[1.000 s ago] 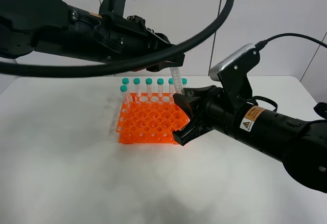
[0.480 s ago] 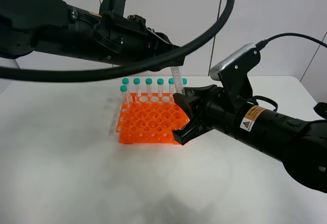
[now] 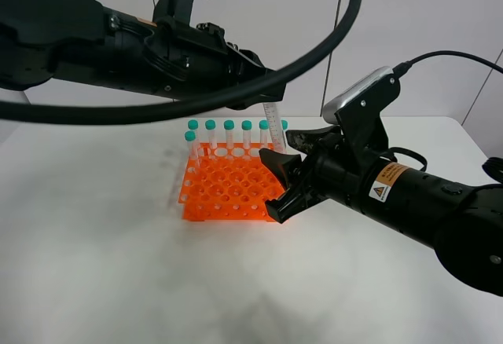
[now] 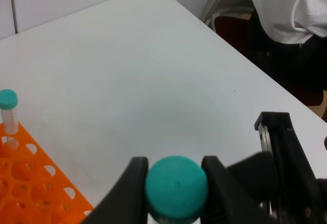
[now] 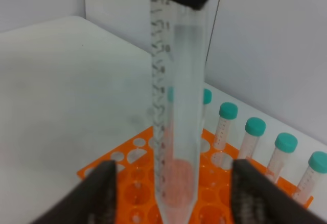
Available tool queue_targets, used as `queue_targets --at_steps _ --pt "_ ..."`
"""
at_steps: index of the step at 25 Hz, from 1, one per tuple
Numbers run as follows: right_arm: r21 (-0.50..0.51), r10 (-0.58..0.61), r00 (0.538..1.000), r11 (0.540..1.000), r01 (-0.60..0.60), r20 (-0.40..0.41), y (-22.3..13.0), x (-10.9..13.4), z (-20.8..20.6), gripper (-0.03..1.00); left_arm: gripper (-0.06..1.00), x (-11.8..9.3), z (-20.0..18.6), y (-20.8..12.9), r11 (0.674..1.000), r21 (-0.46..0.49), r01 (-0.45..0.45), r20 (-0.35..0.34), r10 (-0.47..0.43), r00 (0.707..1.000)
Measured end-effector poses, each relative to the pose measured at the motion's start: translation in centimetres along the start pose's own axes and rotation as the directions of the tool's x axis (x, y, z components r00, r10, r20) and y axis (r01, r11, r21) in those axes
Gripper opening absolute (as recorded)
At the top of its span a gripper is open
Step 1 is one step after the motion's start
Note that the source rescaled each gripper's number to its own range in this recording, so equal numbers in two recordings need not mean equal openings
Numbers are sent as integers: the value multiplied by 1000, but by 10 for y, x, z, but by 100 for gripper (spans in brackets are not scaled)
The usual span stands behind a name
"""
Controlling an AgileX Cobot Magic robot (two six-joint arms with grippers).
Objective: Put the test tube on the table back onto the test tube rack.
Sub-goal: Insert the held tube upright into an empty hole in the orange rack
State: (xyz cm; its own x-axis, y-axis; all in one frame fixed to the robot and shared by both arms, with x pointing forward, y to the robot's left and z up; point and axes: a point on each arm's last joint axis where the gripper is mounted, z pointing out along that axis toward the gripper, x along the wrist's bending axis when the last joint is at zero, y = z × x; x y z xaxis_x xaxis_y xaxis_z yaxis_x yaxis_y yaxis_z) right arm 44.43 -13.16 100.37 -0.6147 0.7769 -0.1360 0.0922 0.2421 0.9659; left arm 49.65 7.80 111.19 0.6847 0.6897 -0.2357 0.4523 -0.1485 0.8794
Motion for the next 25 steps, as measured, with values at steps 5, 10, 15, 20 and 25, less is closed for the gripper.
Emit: queue_targets --at_steps 5,10,15,20,25 --pt "7 -6 1000 1000 6 6 -1 -1 0 77 0 0 0 0 1000 0 1 0 -1 1000" --pt "11 -49 999 999 49 18 -1 -2 0 86 0 0 0 0 1000 0 2 0 -2 1000" --pt "23 6 998 1000 -8 66 -2 -6 0 99 0 0 0 0 1000 0 2 1 -2 1000" --pt "31 -24 996 999 22 80 -2 -7 0 100 0 0 0 0 1000 -1 8 2 -8 1000" --pt "35 -33 996 999 30 81 -3 -7 0 100 0 0 0 0 1000 -2 9 2 -9 1000"
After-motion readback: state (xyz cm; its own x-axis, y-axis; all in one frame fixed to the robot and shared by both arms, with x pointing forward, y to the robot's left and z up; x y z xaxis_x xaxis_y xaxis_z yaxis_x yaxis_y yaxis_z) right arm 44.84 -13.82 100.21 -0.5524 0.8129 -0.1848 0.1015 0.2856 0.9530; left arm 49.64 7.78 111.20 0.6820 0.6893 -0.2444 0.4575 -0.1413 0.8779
